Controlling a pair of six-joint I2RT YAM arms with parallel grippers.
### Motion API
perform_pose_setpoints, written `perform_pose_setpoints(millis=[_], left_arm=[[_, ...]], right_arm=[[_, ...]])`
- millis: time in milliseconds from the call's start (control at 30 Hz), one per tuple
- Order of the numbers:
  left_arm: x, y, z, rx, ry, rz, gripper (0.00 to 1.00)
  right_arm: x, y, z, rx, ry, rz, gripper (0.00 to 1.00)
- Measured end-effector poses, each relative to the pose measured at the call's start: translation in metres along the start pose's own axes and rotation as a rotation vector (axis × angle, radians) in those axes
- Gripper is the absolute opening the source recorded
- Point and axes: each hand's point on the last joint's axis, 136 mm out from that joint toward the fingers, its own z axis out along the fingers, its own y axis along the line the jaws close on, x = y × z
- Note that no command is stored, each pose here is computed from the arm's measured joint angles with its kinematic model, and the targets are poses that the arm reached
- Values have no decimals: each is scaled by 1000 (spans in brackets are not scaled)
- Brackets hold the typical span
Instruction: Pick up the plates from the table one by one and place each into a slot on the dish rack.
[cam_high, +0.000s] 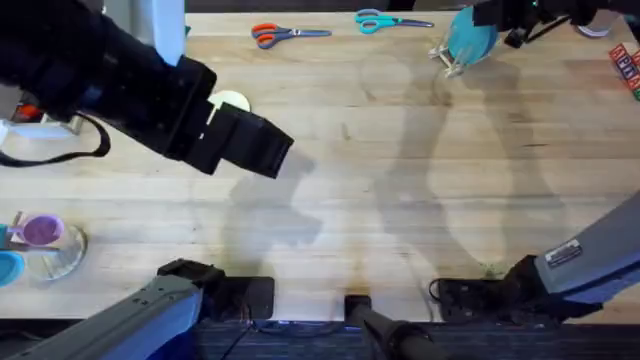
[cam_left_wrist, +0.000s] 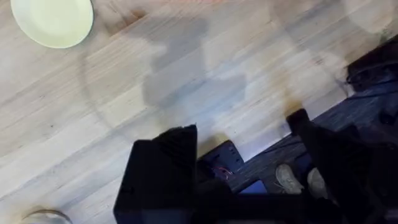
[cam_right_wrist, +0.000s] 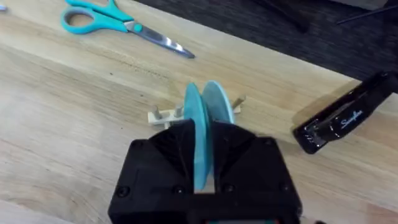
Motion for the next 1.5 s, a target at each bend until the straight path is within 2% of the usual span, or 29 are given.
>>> perform_pose_setpoints(millis=[167,433,700,733,833,967,1500], left_arm=[[0,0,0,0,0,0,993],[0,0,0,0,0,0,994],[0,0,0,0,0,0,994],[0,0,0,0,0,0,993],[0,0,0,0,0,0,993],[0,0,0,0,0,0,993],[0,0,0,0,0,0,994]], right_arm=[[-9,0,-12,8,-17,-5,197],[-51,5,-92,43,-103,-30,299],[-45,27,-160,23,-54,-16,395],[-41,36,-187,18,-44,-12,470],[-44,42,-211,26,-63,-18,766],[-47,47,-233,37,-90,-22,980],[-46,48,-236,37,-91,-19,993]])
